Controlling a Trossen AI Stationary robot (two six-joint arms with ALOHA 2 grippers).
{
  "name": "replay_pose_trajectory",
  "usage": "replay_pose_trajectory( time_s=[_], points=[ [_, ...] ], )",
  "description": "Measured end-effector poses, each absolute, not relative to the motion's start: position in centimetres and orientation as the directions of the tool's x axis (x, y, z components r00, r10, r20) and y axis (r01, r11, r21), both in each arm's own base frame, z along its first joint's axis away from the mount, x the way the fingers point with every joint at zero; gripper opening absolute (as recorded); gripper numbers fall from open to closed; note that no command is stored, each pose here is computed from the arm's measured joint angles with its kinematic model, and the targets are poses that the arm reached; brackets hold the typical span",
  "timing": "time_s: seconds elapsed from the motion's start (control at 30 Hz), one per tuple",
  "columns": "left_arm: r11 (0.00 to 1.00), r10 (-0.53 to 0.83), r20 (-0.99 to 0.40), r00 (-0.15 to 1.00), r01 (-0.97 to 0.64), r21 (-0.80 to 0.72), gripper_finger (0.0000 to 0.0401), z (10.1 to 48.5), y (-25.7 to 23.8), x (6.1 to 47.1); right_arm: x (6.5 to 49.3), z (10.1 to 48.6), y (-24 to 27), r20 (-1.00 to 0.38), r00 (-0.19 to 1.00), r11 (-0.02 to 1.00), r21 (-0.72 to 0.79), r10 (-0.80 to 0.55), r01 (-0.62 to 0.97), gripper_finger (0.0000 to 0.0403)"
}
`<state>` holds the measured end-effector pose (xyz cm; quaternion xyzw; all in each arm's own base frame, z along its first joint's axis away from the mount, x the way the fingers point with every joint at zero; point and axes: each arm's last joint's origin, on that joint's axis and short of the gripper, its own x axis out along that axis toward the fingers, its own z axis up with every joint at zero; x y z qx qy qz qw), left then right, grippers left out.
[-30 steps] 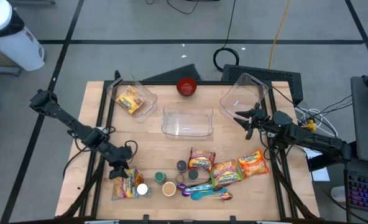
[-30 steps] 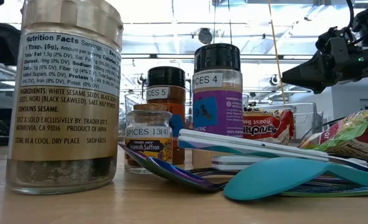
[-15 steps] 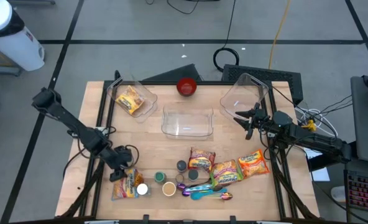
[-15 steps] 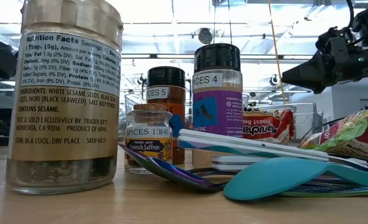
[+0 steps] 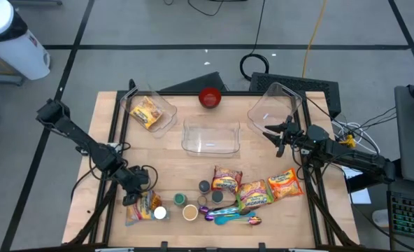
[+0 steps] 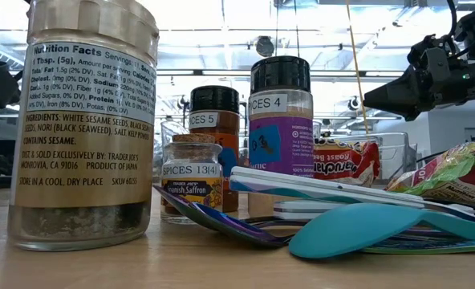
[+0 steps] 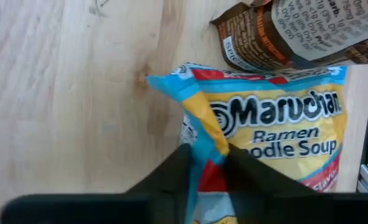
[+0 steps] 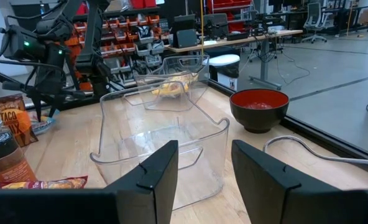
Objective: Pick & Place Food Item
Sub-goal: Put the blue noodle pack into the left transparent bin
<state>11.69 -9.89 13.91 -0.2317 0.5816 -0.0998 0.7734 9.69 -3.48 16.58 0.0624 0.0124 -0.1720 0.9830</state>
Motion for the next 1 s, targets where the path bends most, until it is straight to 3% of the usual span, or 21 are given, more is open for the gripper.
replay_pose_trajectory(
  time_s=[0.17,0.5,0.77,1.0],
  points=[
    [0.855,-0.463,-0.846,0.265,-0.118,-0.505,0.0009,13.9,-10.0,11.6,9.7,16.6,-3.5,-0.046,0.941,0.933,0.119,-0.336,0.339,0.0141],
    [0.807,-0.511,-0.818,0.264,-0.179,-0.562,0.0007,14.6,-10.0,11.5,9.7,16.6,-3.5,-0.046,0.941,0.933,0.119,-0.337,0.340,0.0141],
    [0.772,-0.559,-0.741,0.373,-0.092,-0.629,0.0003,18.5,-10.2,11.8,9.7,16.6,-3.5,-0.046,0.941,0.933,0.118,-0.336,0.339,0.0141],
    [0.823,-0.495,-0.760,0.421,-0.052,-0.566,0.0003,22.0,-9.9,11.8,9.7,16.6,-3.5,-0.046,0.941,0.933,0.118,-0.336,0.339,0.0141]
  ],
)
